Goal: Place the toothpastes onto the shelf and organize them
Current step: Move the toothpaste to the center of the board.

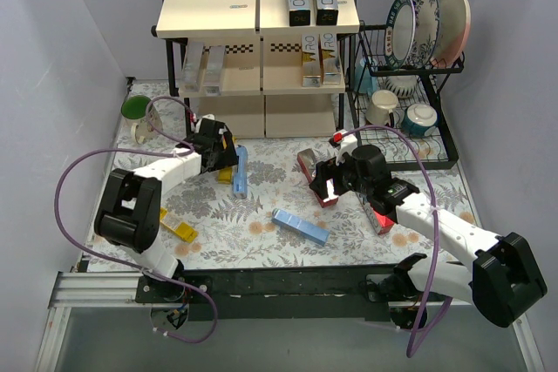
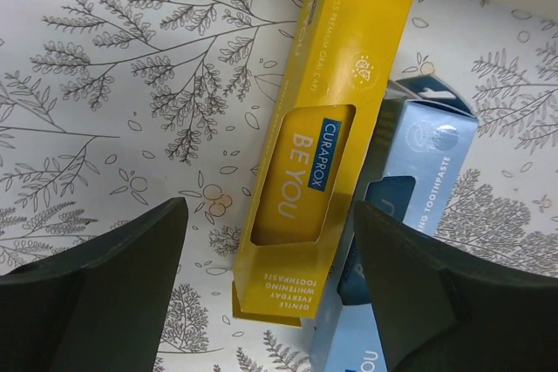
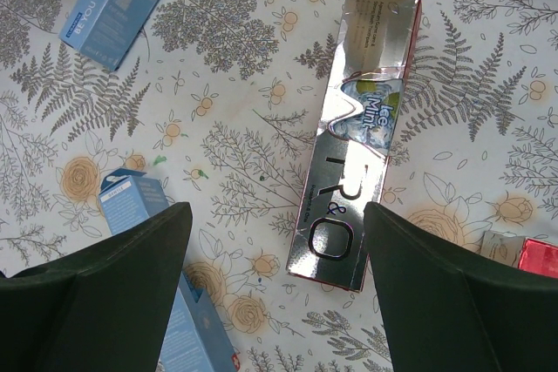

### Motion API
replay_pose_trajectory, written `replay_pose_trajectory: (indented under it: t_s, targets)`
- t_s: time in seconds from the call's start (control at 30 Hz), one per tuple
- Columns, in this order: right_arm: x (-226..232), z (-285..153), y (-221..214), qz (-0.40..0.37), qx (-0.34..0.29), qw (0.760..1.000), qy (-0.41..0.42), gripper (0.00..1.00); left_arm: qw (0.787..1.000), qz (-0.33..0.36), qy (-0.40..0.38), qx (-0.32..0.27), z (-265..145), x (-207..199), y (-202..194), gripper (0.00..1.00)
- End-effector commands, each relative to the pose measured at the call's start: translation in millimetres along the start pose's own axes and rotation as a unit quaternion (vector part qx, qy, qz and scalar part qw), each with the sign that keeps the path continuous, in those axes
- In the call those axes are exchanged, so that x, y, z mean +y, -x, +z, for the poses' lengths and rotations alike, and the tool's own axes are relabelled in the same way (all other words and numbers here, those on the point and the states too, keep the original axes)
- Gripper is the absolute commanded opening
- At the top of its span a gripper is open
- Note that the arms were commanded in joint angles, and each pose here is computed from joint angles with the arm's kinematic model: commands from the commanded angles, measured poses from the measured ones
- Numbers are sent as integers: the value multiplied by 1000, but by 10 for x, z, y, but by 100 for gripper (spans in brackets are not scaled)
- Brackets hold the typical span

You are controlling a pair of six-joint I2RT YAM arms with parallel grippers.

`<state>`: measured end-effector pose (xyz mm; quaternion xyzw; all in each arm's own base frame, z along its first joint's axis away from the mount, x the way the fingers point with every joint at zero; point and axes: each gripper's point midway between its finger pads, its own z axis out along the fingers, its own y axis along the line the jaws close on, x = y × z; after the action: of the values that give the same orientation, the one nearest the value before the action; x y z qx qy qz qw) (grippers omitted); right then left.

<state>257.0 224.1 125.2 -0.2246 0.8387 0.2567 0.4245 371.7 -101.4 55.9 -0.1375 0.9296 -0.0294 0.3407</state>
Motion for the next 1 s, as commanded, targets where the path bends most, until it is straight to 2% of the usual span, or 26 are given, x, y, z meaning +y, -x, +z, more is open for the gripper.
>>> replay_pose_trajectory:
  t_s: [0.0, 0.13, 0.3, 0.4, 0.57, 0.6, 0.7, 0.8, 0.87, 0.9, 0.93, 0.97]
  targets:
    - [20, -25, 117, -7, -27, 1000, 5, 88, 998, 54, -18, 26, 36, -50, -17, 75]
    - [30, -44, 97, -11, -24, 1000, 8, 88, 994, 79, -26, 68, 90, -56, -185, 72]
    - [58, -76, 107, -10, -29, 999, 15, 88, 991, 84, -17, 107, 82, 19, -404, 58]
    - [85, -93, 103, -10, -30, 999, 22, 88, 990, 56, -22, 129, -21, 13, -539, 48]
    - [127, -140, 65, -7, -33, 999, 33, 87, 986, -12, -37, 163, -283, -167, -902, 44]
    - [132, -154, 61, -7, -34, 999, 34, 87, 985, -11, -39, 168, -343, -253, -1006, 40]
    - [164, -179, 39, -10, -36, 998, 41, 87, 983, -25, -29, 181, -463, -417, -1247, 37]
    - [237, -191, 5, -20, -35, 998, 55, 87, 977, -46, -35, 206, -519, -606, -1462, 38]
    - [324, -188, -12, -32, -36, 996, 70, 87, 975, -54, -43, 212, -525, -745, -1516, 43]
    - [351, -180, -39, -37, -34, 996, 75, 87, 974, -51, -52, 216, -564, -836, -1564, 47]
    - [418, -172, -61, -47, -32, 995, 83, 87, 973, -60, -59, 216, -582, -919, -1568, 57]
    - [456, -164, -74, -52, -32, 994, 86, 87, 972, -59, -65, 216, -601, -983, -1572, 61]
